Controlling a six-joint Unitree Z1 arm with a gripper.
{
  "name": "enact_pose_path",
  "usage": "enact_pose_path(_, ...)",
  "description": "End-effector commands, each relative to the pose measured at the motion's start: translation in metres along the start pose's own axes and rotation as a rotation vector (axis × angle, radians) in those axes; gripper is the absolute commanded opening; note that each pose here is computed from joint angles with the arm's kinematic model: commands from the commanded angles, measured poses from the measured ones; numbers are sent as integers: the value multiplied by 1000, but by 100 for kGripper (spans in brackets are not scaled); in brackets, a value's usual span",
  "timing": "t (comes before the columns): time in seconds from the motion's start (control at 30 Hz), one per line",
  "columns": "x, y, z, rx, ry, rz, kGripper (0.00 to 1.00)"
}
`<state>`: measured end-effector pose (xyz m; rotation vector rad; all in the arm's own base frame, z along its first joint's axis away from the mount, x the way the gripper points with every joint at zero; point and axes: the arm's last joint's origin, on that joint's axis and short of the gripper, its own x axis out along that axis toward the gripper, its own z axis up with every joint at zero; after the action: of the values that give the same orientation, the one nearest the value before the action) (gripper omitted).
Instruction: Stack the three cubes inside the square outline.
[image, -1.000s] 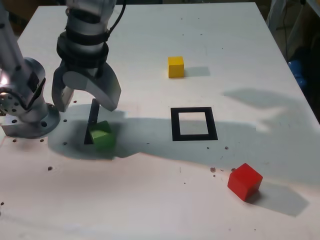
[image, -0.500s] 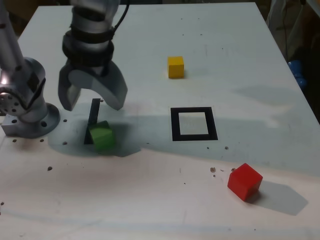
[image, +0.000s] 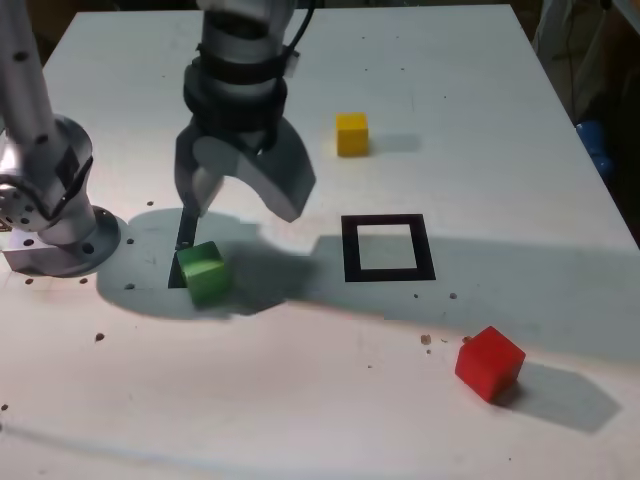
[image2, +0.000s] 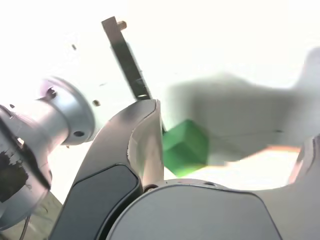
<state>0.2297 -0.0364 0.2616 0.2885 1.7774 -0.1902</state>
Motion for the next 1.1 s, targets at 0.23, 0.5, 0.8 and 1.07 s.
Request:
enact_pose_path(0.23, -17, -16, 39, 134, 8, 60, 97)
enact_pose_path(0.5, -24, -30, 72, 263, -5, 91, 97)
enact_pose_path(0.8, -38, -51, 104, 398, -41, 149, 97)
enact_pose_path(1.07, -39, -71, 136, 480, -45, 180, 97)
